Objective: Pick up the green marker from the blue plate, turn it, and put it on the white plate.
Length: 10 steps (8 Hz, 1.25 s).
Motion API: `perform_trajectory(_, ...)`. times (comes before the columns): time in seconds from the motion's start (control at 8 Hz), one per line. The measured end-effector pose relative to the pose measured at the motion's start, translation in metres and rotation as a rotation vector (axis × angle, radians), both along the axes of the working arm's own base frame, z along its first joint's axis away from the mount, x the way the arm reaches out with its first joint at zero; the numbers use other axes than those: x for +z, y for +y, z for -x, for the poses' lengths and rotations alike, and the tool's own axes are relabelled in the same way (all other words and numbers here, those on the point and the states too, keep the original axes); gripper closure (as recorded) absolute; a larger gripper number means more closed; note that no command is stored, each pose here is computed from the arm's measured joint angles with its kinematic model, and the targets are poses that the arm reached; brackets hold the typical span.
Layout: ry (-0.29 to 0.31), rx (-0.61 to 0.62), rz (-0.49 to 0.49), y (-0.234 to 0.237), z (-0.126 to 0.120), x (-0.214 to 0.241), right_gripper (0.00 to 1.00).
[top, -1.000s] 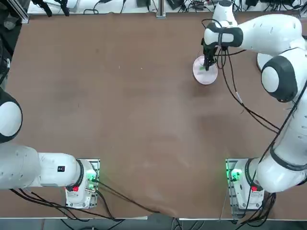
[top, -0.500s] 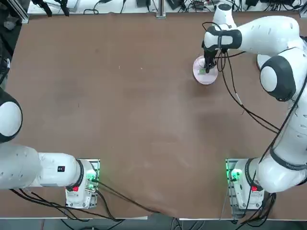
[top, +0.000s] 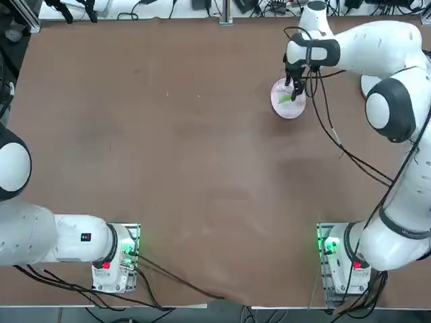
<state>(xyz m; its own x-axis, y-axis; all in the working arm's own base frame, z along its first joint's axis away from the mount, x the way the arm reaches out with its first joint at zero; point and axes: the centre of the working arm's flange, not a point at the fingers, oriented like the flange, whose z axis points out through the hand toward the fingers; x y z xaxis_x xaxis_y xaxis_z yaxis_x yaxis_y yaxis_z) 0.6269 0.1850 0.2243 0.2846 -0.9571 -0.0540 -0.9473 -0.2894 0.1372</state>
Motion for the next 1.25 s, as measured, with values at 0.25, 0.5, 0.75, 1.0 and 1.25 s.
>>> perform_trajectory(0.25, 0.007, 0.110, -0.004, -0.009, -0.021, 0.064, 0.00)
perform_trajectory(0.5, 0.002, 0.288, 0.009, -0.041, -0.040, 0.145, 0.00)
perform_trajectory(0.75, -0.003, 0.531, 0.024, -0.089, -0.045, 0.203, 0.00)
perform_trajectory(1.0, -0.020, 0.731, 0.035, -0.137, -0.043, 0.239, 0.00)
perform_trajectory(1.25, -0.054, 0.896, 0.027, -0.187, -0.037, 0.274, 0.00)
